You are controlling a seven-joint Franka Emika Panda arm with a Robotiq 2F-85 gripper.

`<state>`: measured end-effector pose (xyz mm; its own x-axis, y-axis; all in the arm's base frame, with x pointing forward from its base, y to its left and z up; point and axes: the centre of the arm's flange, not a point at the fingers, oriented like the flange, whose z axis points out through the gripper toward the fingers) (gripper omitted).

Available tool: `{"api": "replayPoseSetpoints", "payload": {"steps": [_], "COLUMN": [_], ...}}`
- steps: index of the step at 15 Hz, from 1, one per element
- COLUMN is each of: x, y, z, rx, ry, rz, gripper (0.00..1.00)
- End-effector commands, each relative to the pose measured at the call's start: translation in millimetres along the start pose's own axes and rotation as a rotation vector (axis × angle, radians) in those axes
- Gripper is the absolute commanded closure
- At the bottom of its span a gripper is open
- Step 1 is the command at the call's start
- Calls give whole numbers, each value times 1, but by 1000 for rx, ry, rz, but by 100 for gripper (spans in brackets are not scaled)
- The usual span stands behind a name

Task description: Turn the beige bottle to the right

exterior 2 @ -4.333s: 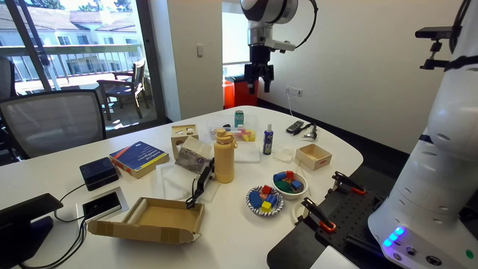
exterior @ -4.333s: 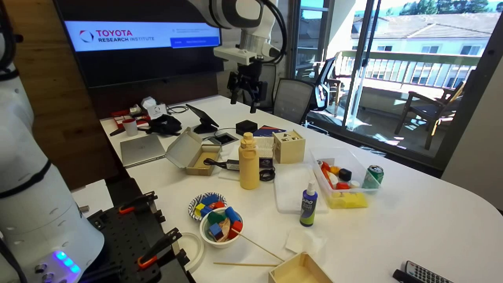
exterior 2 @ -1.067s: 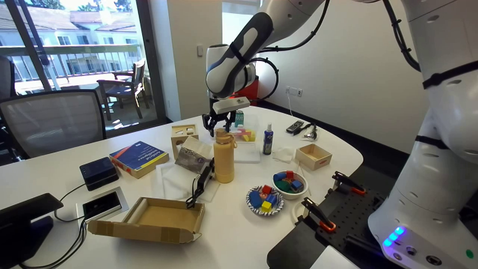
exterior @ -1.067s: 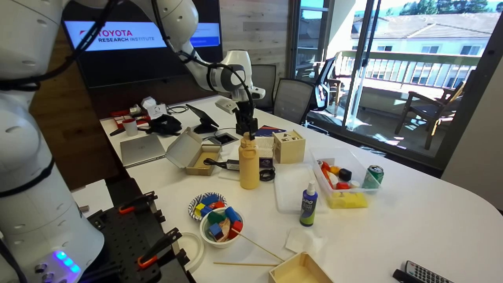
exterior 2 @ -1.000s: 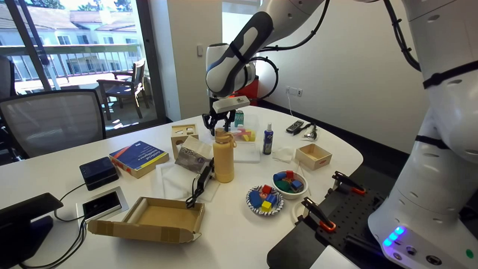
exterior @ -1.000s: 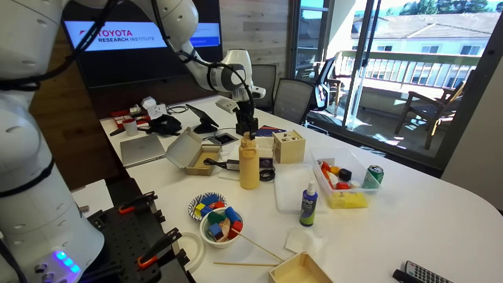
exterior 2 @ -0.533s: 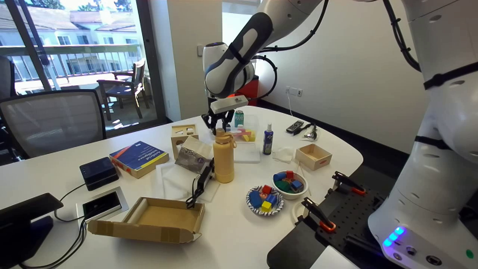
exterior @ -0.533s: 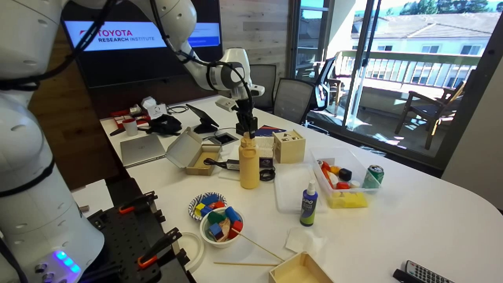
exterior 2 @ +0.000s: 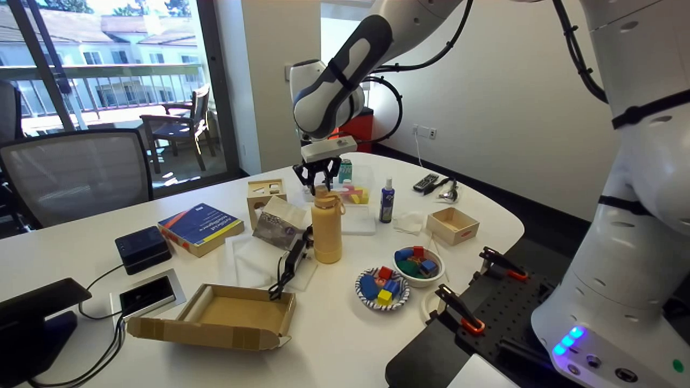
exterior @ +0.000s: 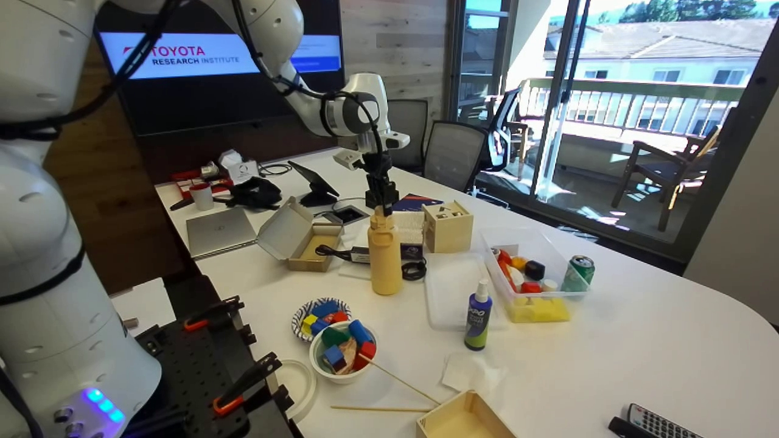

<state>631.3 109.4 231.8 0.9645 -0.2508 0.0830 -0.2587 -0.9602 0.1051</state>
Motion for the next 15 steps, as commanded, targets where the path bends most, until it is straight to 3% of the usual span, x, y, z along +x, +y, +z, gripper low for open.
{"api": "replayPoseSetpoints", "payload": {"steps": [1,6,15], "x": [12,18,19], "y": [16,24,11], "z": [-10,0,10], "rx": [-38,-22,-98], "ry": [-19,-52,-90], "rz": [111,275,608], "gripper": [79,79,79]}}
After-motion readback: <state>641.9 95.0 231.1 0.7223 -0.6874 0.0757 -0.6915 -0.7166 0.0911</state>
